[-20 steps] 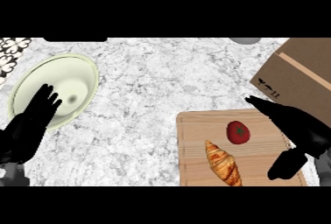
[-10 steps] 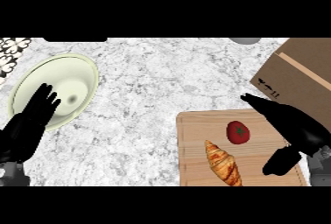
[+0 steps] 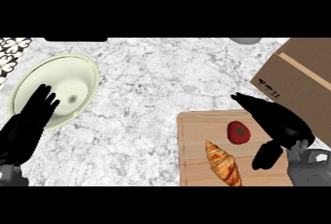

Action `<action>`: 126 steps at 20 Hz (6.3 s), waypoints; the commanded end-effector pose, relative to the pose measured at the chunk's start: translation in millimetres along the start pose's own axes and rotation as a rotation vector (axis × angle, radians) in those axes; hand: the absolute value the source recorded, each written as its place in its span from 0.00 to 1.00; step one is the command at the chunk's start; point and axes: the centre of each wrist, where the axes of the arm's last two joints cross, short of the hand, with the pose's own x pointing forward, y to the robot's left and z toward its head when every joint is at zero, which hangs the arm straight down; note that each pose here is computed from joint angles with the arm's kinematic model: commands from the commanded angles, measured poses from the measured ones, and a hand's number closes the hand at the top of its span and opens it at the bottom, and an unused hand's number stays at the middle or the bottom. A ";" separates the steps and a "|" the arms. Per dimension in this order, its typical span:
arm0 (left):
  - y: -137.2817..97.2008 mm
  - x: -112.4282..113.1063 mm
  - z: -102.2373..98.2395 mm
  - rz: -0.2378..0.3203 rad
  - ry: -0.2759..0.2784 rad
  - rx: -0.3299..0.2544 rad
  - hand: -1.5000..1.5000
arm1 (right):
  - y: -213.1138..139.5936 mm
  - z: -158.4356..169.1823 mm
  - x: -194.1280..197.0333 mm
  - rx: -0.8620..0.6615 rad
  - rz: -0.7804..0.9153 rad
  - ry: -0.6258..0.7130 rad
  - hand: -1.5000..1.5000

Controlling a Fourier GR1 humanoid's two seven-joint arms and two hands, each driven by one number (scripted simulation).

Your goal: Pick the tomato from the cutting board and place it in the cardboard box

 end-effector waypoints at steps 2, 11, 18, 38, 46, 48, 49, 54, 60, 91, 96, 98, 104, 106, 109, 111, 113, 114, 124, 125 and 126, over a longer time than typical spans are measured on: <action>-2.2 3.8 -3.4 0.006 0.002 -0.006 0.50 | 18.6 -15.3 -1.8 0.027 0.016 0.018 0.00; 0.9 -5.7 1.4 0.001 0.012 0.019 0.50 | 24.8 -22.7 -9.6 0.033 0.044 0.080 0.00; -14.8 8.0 1.4 -0.001 0.015 -0.007 0.50 | 19.5 -19.2 6.1 0.052 0.079 0.082 0.00; -7.6 12.4 5.8 0.005 0.004 -0.034 0.50 | 48.9 -65.1 7.3 0.047 0.076 0.074 1.00; -6.1 -8.1 1.2 0.003 -0.016 0.003 0.50 | 72.0 -65.5 -23.1 0.014 0.104 -0.012 1.00; 6.8 -16.4 -2.0 -0.004 -0.008 0.006 0.50 | 72.3 -72.0 -9.6 0.000 0.106 -0.020 1.00; -0.2 -5.2 10.3 0.002 -0.006 0.007 0.50 | 63.7 -61.3 -11.1 0.006 0.109 -0.004 1.00; 3.5 14.9 0.2 -0.001 0.011 -0.008 0.50 | 55.9 -75.3 -32.9 -0.026 0.075 -0.012 1.00; 6.0 2.2 8.0 -0.009 -0.012 -0.002 0.50 | 59.2 -69.9 -34.9 -0.115 0.124 0.028 1.00; 6.6 -14.4 -7.1 0.012 0.015 0.014 0.50 | -150.7 73.1 -50.9 -0.828 -0.005 0.197 1.00; 13.1 7.2 -11.0 0.010 -0.003 -0.001 0.50 | -152.1 46.3 -79.1 -0.813 0.005 0.195 1.00; -1.6 -1.5 -14.7 -0.009 -0.006 0.008 0.50 | -167.5 42.2 -105.5 -0.830 0.002 0.174 1.00; 12.8 5.9 -3.0 -0.018 -0.005 0.005 0.50 | -138.2 21.4 -137.9 -0.786 0.008 0.173 1.00; -16.5 4.6 -2.1 0.005 -0.002 0.001 0.50 | -137.2 -7.1 -140.9 -0.777 -0.009 0.181 1.00; -9.7 -13.7 7.3 0.007 -0.014 0.003 0.50 | -117.5 -11.8 -154.4 -0.718 -0.055 0.172 1.00; -11.2 2.7 7.0 0.002 0.000 -0.016 0.50 | -110.8 -19.6 -168.6 -0.606 -0.064 0.204 1.00; 2.9 -0.7 1.0 0.009 -0.004 -0.008 0.50 | -103.7 -30.6 -176.7 -0.536 -0.111 0.271 1.00; -14.1 3.6 -6.4 0.007 0.000 -0.018 0.50 | -95.6 -27.2 -190.7 -0.558 -0.131 0.331 1.00; -12.8 -5.6 -4.6 -0.010 -0.004 -0.003 0.50 | -76.4 -39.2 -202.8 -0.666 -0.306 0.122 0.00; -5.2 -1.4 -4.2 0.013 -0.002 -0.011 0.50 | -72.5 -41.1 -208.0 -0.701 -0.368 0.119 0.00; -1.3 4.5 -2.1 0.010 -0.010 -0.014 0.50 | -79.5 -40.3 -205.2 -0.770 -0.473 0.096 0.00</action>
